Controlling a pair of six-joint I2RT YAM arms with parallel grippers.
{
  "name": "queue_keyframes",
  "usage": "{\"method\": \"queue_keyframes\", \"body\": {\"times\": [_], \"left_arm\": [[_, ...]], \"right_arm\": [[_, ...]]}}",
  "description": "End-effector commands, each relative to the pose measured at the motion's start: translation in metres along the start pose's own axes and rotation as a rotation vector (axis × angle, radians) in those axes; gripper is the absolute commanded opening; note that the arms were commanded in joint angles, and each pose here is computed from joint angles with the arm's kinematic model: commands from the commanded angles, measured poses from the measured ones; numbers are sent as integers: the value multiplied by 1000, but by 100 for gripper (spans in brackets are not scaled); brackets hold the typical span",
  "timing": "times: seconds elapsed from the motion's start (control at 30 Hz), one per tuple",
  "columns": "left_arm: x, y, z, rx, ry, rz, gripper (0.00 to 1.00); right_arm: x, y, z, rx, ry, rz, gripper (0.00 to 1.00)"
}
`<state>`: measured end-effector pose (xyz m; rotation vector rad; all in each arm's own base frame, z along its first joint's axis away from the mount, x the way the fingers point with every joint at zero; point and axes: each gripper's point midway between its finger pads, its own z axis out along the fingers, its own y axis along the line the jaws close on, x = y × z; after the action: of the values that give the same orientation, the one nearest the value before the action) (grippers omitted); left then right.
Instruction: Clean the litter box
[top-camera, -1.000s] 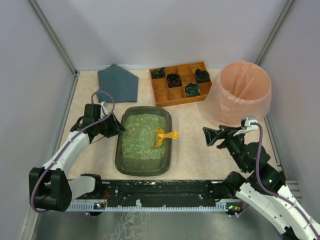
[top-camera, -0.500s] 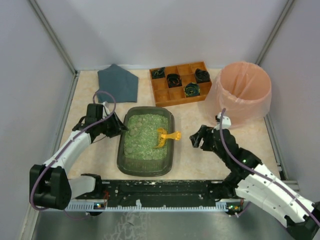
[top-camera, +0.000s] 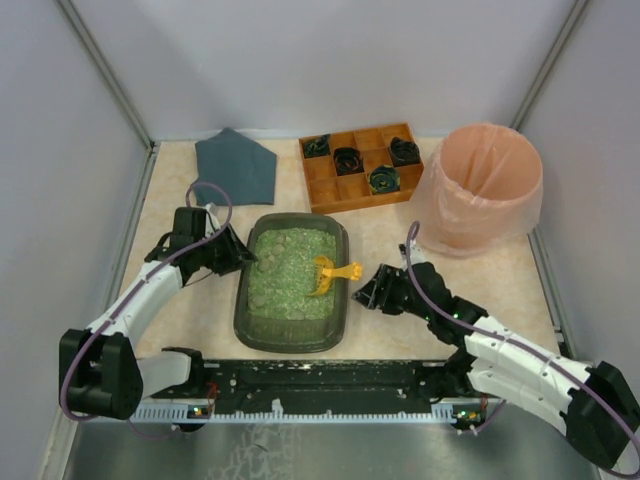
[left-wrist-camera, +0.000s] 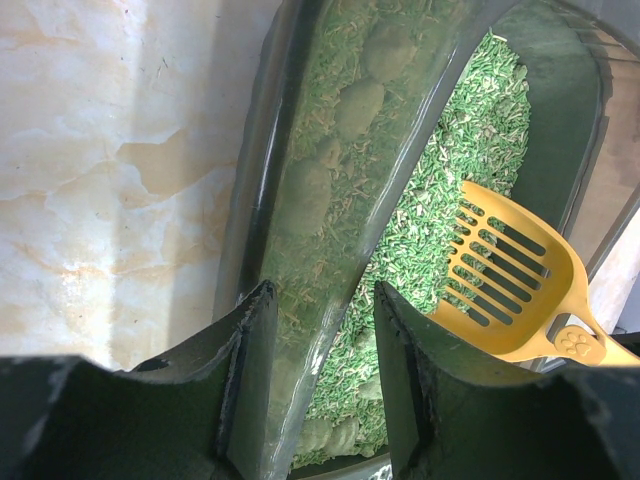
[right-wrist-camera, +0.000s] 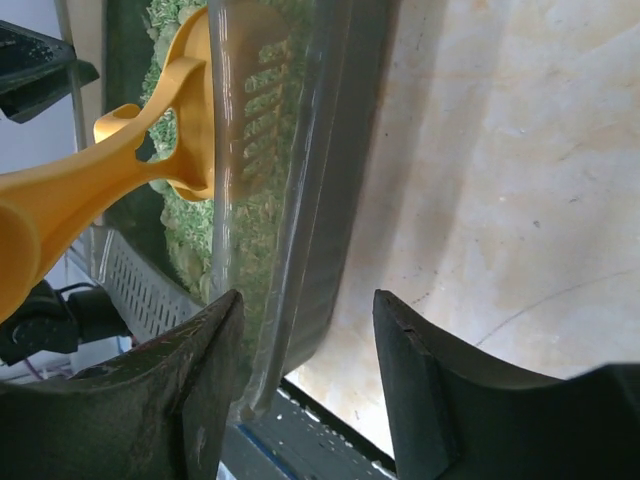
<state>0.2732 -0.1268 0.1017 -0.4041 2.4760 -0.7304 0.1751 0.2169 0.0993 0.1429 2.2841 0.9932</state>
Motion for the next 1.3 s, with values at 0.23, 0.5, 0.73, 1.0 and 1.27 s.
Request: {"method": "queue_keyframes", "body": {"times": [0.23, 0.5, 0.73, 1.0, 1.27], "left_arm": [[20, -20, -1, 93, 86, -10, 48], [21, -20, -1, 93, 90, -8, 48], [21, -20, -1, 95, 88, -7, 49], [22, -19, 2, 99, 92, -12, 49], [18, -21, 7, 107, 80, -13, 48]], "right_arm": [[-7, 27, 22, -150, -25, 51, 47], [0, 26, 41, -154, 17, 52, 36], [-8, 27, 56, -137, -3, 42, 24], [-29, 33, 82, -115, -17, -16, 6], [-60, 30, 106, -130, -26, -35, 0]]}}
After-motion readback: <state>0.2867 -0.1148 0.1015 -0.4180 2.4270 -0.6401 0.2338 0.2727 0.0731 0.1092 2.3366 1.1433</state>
